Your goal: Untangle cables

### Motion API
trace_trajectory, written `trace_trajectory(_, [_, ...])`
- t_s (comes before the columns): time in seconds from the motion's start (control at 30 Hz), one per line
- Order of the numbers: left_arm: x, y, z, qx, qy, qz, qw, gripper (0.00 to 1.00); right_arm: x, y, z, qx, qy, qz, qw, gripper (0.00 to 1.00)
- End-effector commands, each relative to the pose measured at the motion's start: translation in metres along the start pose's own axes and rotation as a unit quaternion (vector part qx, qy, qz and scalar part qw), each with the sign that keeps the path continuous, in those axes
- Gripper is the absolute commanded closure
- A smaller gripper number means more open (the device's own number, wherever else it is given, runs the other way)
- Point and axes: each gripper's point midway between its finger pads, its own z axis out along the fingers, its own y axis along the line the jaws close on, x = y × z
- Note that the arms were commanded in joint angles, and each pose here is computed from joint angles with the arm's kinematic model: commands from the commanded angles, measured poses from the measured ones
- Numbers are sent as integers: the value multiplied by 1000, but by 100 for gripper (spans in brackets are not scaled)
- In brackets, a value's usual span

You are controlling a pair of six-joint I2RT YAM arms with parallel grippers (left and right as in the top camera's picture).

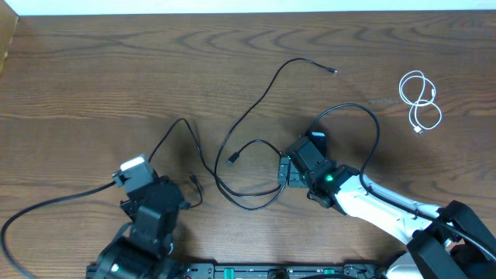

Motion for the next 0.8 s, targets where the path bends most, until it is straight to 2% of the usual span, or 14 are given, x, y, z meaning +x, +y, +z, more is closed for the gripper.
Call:
trace_trajectory(0.0, [11, -7, 10, -3, 30, 0, 1000, 92, -3, -1, 1, 5, -4, 6, 1000, 1])
trace_trajectory(0.1, [31, -22, 20, 11, 82, 20, 996, 91, -3, -1, 1, 5, -4, 6, 1000, 1])
trace_trajectory(0.23, [57, -38, 34, 23, 148, 42, 988, 83, -3, -1, 1, 6, -4, 6, 1000, 1])
trace_trajectory(0.3, [69, -47, 40, 31, 177, 49, 982, 83, -3, -1, 1, 6, -4, 6, 1000, 1])
trace_trajectory(0.33, [76, -51, 44, 34, 193, 53, 979, 79, -3, -1, 1, 6, -4, 6, 1000, 1])
trace_trajectory(0.47, [105, -61, 60, 32, 250, 70, 965, 72, -3, -1, 1, 6, -4, 6, 1000, 1])
trace_trajectory(0.77, [144, -59, 81, -3, 311, 100, 945, 61, -3, -1, 1, 6, -4, 6, 1000, 1])
